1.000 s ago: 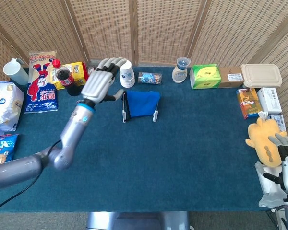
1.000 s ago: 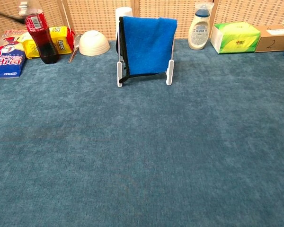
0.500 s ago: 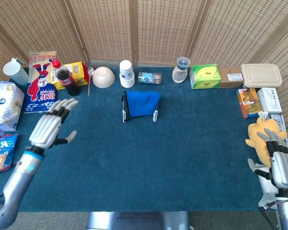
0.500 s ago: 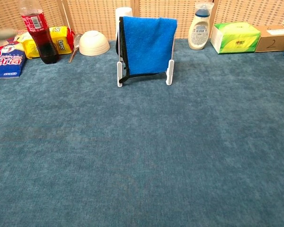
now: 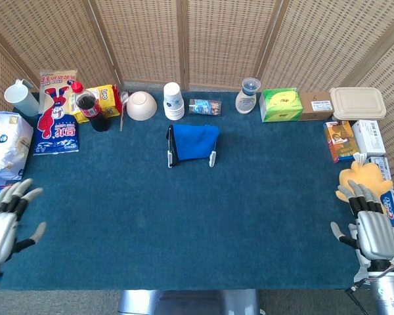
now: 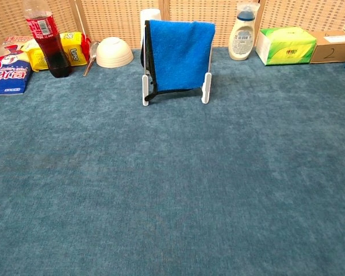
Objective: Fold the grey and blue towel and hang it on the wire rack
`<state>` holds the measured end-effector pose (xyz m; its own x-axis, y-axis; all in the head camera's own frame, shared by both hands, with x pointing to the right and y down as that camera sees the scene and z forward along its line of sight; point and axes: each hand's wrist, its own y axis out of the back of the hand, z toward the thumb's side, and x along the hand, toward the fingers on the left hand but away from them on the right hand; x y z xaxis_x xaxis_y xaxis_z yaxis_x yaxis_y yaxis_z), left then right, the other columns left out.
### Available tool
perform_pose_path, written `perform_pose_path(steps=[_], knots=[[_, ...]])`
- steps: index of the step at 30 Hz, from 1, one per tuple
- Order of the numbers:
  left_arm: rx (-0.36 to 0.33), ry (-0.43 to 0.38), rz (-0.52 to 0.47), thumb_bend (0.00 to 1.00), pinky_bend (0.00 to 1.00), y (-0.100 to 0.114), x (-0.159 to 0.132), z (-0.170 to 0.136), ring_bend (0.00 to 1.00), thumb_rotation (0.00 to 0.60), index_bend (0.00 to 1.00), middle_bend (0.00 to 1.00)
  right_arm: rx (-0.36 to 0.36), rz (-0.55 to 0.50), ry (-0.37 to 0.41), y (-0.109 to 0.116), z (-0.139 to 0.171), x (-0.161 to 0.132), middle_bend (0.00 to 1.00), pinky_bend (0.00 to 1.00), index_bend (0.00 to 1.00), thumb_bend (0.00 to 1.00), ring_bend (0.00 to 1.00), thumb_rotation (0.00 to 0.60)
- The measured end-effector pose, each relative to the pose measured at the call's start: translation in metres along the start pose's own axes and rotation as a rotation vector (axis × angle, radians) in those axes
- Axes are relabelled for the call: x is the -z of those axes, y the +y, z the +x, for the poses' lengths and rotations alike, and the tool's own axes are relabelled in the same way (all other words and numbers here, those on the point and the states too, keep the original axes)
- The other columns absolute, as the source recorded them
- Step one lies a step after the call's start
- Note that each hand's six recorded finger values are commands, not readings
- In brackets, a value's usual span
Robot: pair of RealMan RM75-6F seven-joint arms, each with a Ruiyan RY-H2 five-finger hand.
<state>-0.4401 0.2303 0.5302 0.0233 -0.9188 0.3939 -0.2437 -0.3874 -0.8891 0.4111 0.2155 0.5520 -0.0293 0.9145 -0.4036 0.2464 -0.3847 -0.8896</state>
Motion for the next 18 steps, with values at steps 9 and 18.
perform_pose_path(steps=[9, 18], knots=[[-0.089, 0.144, 0.073, 0.09, 0.0, -0.002, 0.038, -0.068, 0.0, 0.6, 0.22, 0.07, 0.0, 0.021, 0.009, -0.01, 0.005, -0.001, 0.06, 0.0, 0.14, 0.32, 0.0, 0.6], [-0.119, 0.179, 0.049, 0.09, 0.0, -0.004, 0.045, -0.073, 0.0, 0.6, 0.21, 0.07, 0.022, 0.042, 0.008, -0.011, 0.007, 0.0, 0.06, 0.0, 0.14, 0.32, 0.0, 0.6]])
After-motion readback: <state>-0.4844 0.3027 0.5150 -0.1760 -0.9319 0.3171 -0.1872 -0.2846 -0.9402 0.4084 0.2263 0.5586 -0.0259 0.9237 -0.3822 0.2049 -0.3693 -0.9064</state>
